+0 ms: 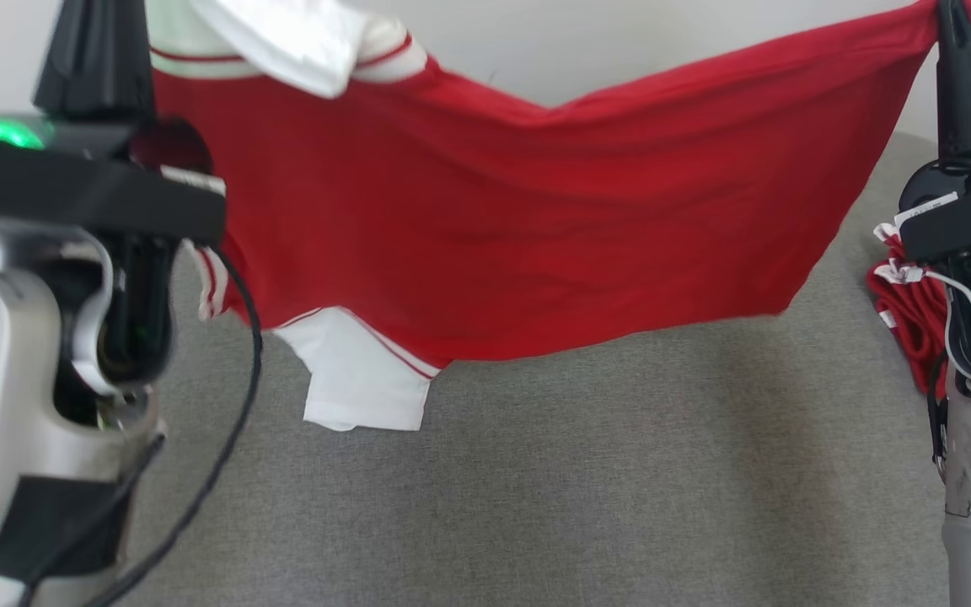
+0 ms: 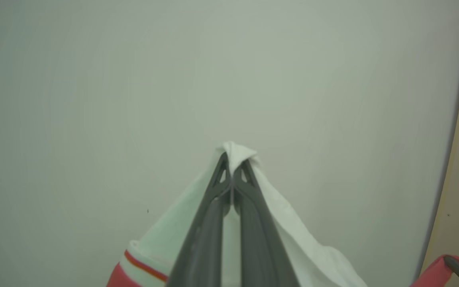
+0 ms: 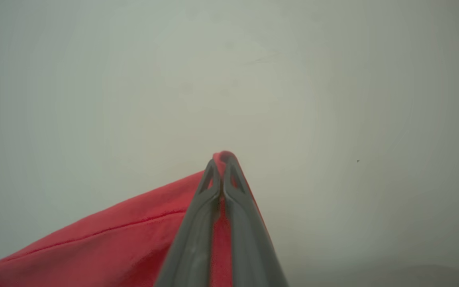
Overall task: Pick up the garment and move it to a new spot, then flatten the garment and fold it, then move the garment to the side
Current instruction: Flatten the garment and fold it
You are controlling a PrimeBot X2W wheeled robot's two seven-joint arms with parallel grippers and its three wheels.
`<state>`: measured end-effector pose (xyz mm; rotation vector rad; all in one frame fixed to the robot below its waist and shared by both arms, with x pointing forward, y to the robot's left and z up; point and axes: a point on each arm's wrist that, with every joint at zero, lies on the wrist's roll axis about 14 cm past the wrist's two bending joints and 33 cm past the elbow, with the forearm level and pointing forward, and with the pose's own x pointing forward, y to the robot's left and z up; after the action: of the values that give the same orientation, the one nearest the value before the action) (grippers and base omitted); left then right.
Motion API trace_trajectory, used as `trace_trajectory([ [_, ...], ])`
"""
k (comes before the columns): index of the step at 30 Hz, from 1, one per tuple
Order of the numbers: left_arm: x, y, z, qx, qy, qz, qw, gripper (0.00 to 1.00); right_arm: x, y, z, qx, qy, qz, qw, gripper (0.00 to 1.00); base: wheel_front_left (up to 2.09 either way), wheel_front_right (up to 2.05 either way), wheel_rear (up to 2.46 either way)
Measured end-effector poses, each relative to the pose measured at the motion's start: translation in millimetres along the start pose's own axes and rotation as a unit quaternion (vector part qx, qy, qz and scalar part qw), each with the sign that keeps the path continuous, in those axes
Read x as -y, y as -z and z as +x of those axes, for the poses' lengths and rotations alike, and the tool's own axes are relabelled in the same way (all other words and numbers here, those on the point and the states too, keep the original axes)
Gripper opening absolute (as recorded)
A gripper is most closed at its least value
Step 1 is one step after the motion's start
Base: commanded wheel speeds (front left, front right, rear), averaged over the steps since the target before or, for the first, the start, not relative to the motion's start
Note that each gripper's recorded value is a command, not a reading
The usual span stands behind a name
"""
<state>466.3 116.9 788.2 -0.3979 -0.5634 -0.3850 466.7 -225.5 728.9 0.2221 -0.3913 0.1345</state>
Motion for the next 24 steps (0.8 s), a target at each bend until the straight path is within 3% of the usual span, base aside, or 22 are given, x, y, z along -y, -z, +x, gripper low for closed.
trace_trajectory([
  [6,17,-25,24,0.023,0.029,0.018,0.999,0.00,-1,-17,-4,0.010,-0.001,-0.008,1.000,0.00,0.00,0.00,0.00],
  [15,26,-25,56,0.011,0.055,0.062,0.997,0.00,-3,3,-3,-0.046,-0.009,-0.037,0.998,0.00,0.00,0.00,0.00],
  [17,22,-15,62,-0.002,0.056,0.083,0.995,0.00,-3,10,2,-0.056,-0.010,-0.039,0.998,0.00,0.00,0.00,0.00],
  [19,15,-5,70,-0.017,0.063,0.157,0.985,0.00,-4,17,10,-0.064,-0.015,-0.043,0.997,0.00,0.00,0.00,0.00],
  [24,12,9,100,-0.011,0.072,0.188,0.979,0.00,-14,30,45,-0.069,-0.035,-0.065,0.995,0.00,0.00,0.00,0.00],
])
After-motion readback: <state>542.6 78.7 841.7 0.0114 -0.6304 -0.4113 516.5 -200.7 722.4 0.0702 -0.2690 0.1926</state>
